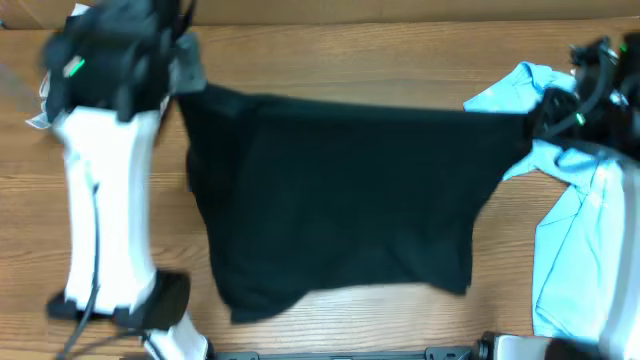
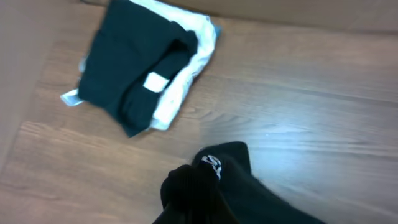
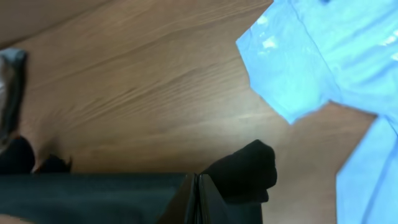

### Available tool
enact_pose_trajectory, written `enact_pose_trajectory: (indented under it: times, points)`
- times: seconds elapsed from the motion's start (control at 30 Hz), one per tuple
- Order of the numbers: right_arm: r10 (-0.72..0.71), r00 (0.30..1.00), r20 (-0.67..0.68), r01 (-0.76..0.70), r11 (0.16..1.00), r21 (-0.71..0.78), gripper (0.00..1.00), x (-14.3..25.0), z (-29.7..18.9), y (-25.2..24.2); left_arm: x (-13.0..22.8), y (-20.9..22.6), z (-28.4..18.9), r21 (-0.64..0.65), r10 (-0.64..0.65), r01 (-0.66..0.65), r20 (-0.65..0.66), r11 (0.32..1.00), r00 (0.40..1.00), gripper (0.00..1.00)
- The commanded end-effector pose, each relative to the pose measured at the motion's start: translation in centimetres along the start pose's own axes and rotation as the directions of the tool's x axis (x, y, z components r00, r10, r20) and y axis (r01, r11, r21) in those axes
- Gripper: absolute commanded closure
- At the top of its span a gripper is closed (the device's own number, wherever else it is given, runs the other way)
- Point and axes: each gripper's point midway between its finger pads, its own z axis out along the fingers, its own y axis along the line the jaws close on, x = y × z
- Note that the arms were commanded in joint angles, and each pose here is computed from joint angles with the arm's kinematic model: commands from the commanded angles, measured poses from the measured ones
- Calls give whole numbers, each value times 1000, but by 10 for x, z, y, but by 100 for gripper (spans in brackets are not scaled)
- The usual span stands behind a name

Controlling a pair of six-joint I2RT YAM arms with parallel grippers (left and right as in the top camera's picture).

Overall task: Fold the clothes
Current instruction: 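Lift the polo with both grippers and stretch it across the table, then lay the polo flat on the table and release both grippers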

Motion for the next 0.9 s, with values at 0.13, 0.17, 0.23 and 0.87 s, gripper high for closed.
enact_pose_trajectory:
  times: [0.13, 0.17, 0.23, 0.87]
  points:
    - [4, 998, -59, -3, 1000, 18, 96, -39, 108, -25, -28, -27, 124, -80, 38, -40, -17, 996, 999, 96]
    - [3, 998, -56, -2, 1000, 15, 96, -44, 120, -27, -32, -33, 139, -78, 33, -34, -5, 996, 999, 96]
    - [7, 999, -49, -6, 1000, 13, 96, -52, 142, -31, -39, -44, 165, -72, 25, -23, 18, 997, 1000, 96]
    - [66, 965, -253, -54, 997, 54, 96, 1, 175, -48, 57, -48, 184, -56, 37, -62, -371, 996, 928, 96]
